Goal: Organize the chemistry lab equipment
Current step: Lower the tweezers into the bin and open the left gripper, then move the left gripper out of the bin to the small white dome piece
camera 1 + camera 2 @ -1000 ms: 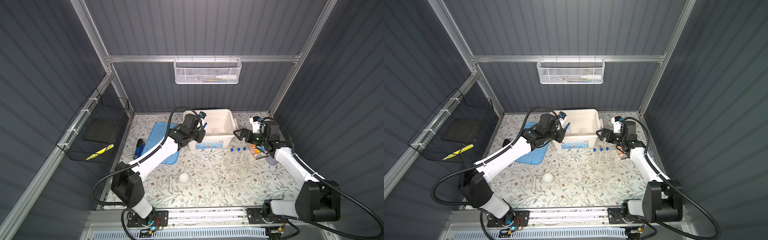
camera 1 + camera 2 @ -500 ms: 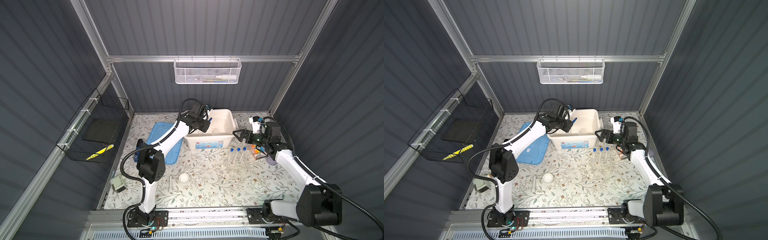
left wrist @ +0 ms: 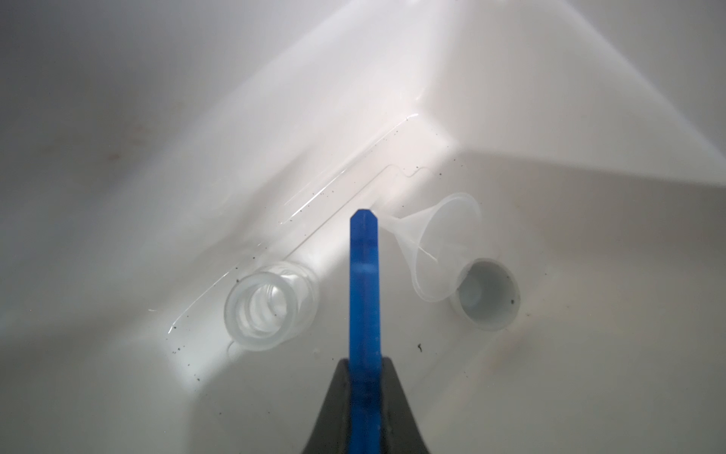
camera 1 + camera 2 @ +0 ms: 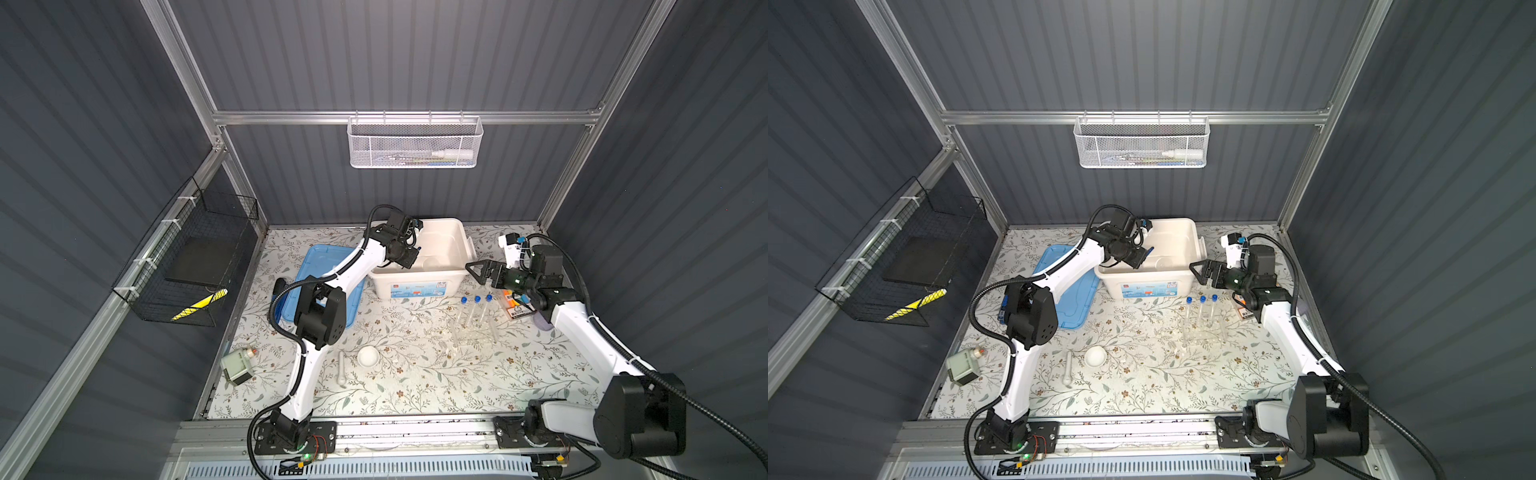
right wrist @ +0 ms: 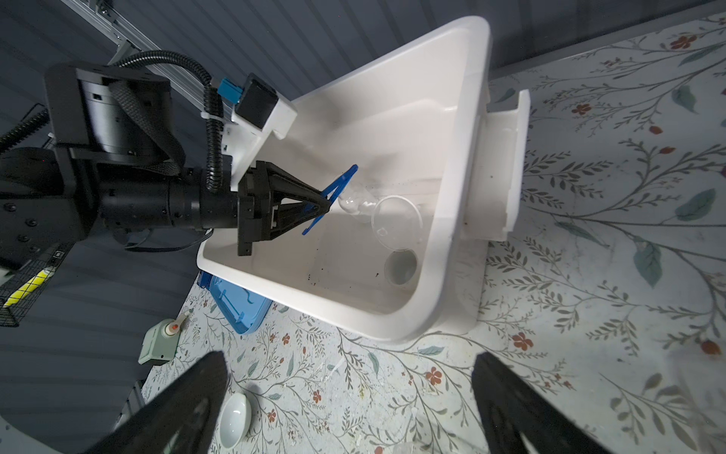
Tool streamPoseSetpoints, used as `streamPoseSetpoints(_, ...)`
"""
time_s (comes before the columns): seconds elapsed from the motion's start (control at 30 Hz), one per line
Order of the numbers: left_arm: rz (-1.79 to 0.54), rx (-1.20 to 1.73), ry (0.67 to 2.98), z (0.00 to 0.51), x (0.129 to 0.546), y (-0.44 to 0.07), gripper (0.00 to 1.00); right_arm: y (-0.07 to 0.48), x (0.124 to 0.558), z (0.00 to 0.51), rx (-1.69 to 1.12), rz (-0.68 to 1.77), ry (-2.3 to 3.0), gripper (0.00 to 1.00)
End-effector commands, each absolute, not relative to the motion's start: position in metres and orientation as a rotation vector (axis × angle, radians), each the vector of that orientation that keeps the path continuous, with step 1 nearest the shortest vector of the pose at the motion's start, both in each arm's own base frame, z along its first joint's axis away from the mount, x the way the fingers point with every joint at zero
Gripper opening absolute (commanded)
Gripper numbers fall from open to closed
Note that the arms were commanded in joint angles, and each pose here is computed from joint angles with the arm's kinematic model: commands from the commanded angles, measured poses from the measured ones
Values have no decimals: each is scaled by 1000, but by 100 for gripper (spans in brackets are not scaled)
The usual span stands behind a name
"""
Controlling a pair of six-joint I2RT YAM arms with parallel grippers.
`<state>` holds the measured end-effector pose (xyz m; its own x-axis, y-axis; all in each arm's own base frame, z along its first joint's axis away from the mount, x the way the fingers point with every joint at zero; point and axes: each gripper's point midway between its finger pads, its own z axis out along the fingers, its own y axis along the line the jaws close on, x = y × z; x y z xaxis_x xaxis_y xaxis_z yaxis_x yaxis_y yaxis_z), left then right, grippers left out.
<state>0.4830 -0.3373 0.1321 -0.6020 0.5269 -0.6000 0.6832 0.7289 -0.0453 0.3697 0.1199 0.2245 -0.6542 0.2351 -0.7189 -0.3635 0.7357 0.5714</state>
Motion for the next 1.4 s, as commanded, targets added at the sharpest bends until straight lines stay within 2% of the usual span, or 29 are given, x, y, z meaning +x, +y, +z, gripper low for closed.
streamPoseSetpoints(0.0, -358, 980, 2392, 116, 484, -335, 11, 121, 371, 223, -109, 917, 2092, 99)
streamPoseSetpoints(0.3, -342, 1027, 2441, 80, 488, -335, 13, 120, 374, 225, -109, 908, 2098, 99)
streamPoseSetpoints(0.5, -357, 1042, 2466, 69, 483, -334, 18, 119, 374, 222, -101, 899, 2111, 99)
streamPoseSetpoints(0.8, -392, 985, 2436, 96, 478, -334, 48, 119, 373, 223, -100, 902, 2109, 99)
streamPoseSetpoints(1.1, -460, 869, 2216, 203, 473, -336, 84, 118, 370, 225, -101, 888, 2097, 99)
streamPoseSetpoints(1.23, -350, 797, 2182, 236, 467, -319, 99, 116, 367, 227, -101, 874, 2095, 99)
streamPoseSetpoints(1.37, -256, 711, 2193, 255, 448, -296, 100, 112, 364, 228, -90, 839, 2098, 99)
